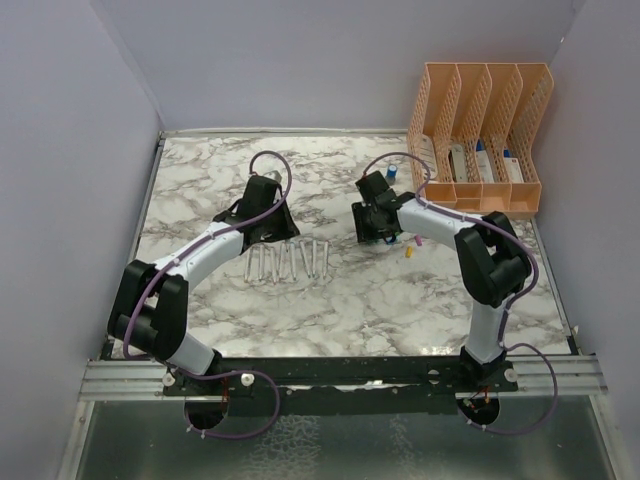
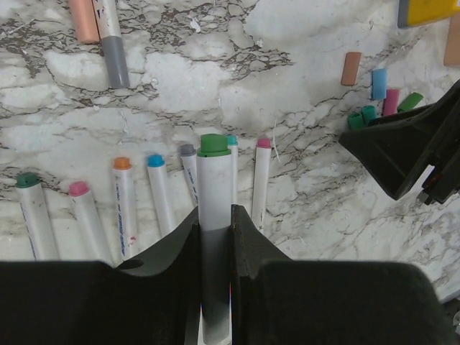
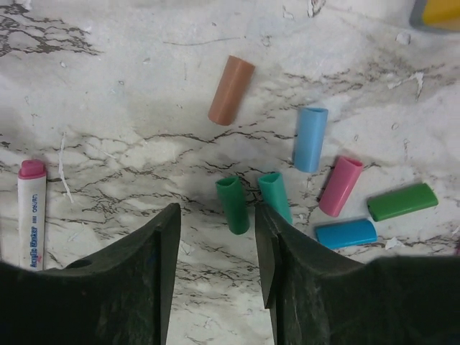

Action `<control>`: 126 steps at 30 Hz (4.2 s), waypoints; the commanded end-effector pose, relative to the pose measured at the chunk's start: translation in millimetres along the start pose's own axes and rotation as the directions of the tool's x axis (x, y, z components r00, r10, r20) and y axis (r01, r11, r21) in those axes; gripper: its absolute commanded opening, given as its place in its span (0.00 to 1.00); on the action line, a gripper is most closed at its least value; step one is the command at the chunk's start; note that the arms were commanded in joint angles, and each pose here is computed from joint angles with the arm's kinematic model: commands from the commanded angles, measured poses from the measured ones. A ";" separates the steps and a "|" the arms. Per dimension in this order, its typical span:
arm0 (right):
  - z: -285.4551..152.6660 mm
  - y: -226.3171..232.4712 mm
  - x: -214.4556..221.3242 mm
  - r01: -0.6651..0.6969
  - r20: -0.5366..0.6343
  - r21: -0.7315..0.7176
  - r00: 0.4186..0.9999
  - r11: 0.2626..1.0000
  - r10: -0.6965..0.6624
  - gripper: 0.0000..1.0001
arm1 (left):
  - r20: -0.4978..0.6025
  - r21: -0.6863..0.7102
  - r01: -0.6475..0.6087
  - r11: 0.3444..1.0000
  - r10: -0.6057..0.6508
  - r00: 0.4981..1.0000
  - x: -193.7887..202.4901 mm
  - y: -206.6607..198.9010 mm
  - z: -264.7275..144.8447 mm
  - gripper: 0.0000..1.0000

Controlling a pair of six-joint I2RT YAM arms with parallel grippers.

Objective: Open the pen caps

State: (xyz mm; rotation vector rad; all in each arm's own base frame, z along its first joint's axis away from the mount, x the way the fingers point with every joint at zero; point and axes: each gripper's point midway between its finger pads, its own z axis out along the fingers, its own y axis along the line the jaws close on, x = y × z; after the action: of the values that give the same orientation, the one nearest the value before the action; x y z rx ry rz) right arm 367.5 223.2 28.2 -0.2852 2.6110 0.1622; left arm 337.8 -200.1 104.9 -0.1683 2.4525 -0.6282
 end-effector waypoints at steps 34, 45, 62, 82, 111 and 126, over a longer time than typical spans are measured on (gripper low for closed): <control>-136.3 -60.6 -105.4 -0.168 0.425 -0.108 0.883 0.980 0.198 0.64 | -0.035 -0.045 -0.040 0.998 0.039 0.999 59.9 -89.4 97.6 0.11; -139.4 -60.3 -105.9 -0.166 0.424 -0.121 0.883 0.979 0.202 0.64 | -0.059 -0.086 -0.049 0.995 0.044 0.997 72.1 -73.4 101.4 0.33; -119.5 -37.3 -87.6 -0.084 0.311 -0.189 0.940 0.978 0.140 0.64 | 0.168 0.000 -0.019 1.000 0.019 0.986 -5.7 -90.1 17.3 0.65; -76.8 26.9 25.5 -0.072 -0.002 -0.210 0.997 0.975 0.073 0.60 | 0.317 0.052 0.032 0.998 -0.046 0.947 -45.6 -51.7 -55.6 0.75; -15.7 19.6 18.1 -0.013 -0.048 -0.105 0.999 0.994 0.008 0.39 | 0.331 0.022 0.068 0.997 -0.072 0.941 -53.7 -25.3 -60.6 0.75; -5.1 17.8 26.2 -0.006 -0.078 -0.093 0.997 0.996 -0.001 0.25 | 0.316 0.030 0.083 0.996 -0.088 0.945 -49.5 -19.9 -56.2 0.75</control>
State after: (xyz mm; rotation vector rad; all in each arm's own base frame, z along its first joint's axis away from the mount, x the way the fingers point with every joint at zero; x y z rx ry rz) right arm 328.0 231.6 24.2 -0.3155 2.7039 0.2950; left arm 345.4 -180.9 174.2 -0.3582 2.1533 -0.5730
